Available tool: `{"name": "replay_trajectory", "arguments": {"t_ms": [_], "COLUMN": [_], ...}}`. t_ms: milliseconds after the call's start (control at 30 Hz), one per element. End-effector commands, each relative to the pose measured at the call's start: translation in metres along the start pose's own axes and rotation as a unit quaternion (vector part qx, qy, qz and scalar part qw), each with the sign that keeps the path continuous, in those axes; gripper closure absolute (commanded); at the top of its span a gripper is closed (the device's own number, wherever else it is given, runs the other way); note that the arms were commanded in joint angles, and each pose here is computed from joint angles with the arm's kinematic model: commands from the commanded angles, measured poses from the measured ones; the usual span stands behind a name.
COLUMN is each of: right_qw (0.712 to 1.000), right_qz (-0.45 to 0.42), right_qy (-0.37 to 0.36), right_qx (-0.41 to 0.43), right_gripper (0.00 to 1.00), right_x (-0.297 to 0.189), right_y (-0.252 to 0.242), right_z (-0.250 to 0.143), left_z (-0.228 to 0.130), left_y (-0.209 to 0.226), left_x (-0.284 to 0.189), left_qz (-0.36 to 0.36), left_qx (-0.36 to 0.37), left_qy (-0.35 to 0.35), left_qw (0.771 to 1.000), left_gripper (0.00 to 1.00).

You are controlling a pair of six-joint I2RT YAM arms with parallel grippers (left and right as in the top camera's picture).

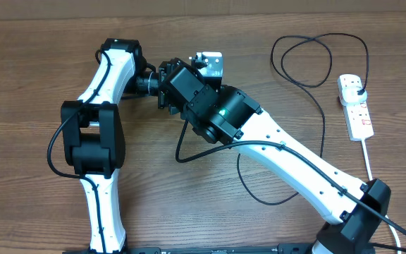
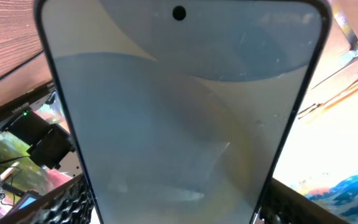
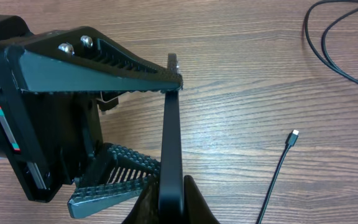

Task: Plug charger to phone and switch on socket

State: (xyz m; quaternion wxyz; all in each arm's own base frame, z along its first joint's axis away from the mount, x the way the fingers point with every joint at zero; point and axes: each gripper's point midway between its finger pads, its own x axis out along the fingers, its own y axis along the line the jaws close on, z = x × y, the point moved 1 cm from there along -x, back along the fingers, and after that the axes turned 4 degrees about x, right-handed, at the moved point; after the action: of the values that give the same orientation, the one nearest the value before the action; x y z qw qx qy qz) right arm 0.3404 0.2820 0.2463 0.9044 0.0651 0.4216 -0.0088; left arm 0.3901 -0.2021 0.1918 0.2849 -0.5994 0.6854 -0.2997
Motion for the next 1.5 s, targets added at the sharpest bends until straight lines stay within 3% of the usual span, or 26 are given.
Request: {"name": "replay_trajectory", "arguments": {"t_ms": [0, 33, 300, 467, 533, 800, 1100, 1200, 1267, 1467], "right_qw": [0.998, 0.997, 0.959, 0.877, 0.843, 0.799, 0.767, 0.767, 0.766, 0.743], "right_qz": [0.028, 0.03, 0.015, 0.011, 0.008, -0.001, 0.014, 0.017, 0.018, 0.019], "right_qy": [-0.02, -0.021, -0.065, -0.09, -0.086, -0.073, -0.038, -0.03, -0.029, 0.003], "right_qx": [0.05, 0.073, 0.275, 0.471, 0.531, 0.597, 0.64, 0.641, 0.642, 0.668], "right_gripper": [0.96, 0.96, 0.96, 0.96, 0.96, 0.96, 0.96, 0.96, 0.96, 0.96], "right_x": [-0.015, -0.015, -0.021, -0.032, -0.032, -0.031, -0.03, -0.029, -0.029, -0.029], "right_y": [0.007, 0.007, -0.005, -0.022, -0.025, -0.029, -0.018, -0.015, -0.015, -0.008], "right_z": [0.016, 0.017, 0.032, 0.038, 0.034, 0.026, 0.021, 0.02, 0.02, 0.012], "left_z": [-0.001, 0.0, 0.007, 0.006, 0.005, 0.003, 0.003, 0.003, 0.003, 0.003], "left_y": [-0.012, -0.009, -0.002, -0.003, -0.008, -0.013, -0.013, -0.013, -0.013, -0.013], "left_x": [-0.001, -0.001, 0.002, 0.002, 0.002, 0.002, 0.001, 0.001, 0.001, 0.001], "left_qz": [-0.022, -0.014, 0.013, 0.009, -0.007, -0.021, -0.021, -0.021, -0.021, -0.021], "left_qx": [0.02, 0.024, 0.055, 0.04, 0.034, -0.015, -0.034, -0.04, -0.05, -0.059], "left_qy": [0.003, 0.001, -0.003, -0.002, 0.002, 0.007, 0.007, 0.007, 0.007, 0.008], "left_qw": [1.0, 1.0, 0.998, 0.999, 0.999, 1.0, 0.999, 0.999, 0.998, 0.998], "left_gripper": [0.08, 0.0, 0.0, 0.0, 0.08, 0.36, 0.37, 0.42, 0.52, 0.55]}}
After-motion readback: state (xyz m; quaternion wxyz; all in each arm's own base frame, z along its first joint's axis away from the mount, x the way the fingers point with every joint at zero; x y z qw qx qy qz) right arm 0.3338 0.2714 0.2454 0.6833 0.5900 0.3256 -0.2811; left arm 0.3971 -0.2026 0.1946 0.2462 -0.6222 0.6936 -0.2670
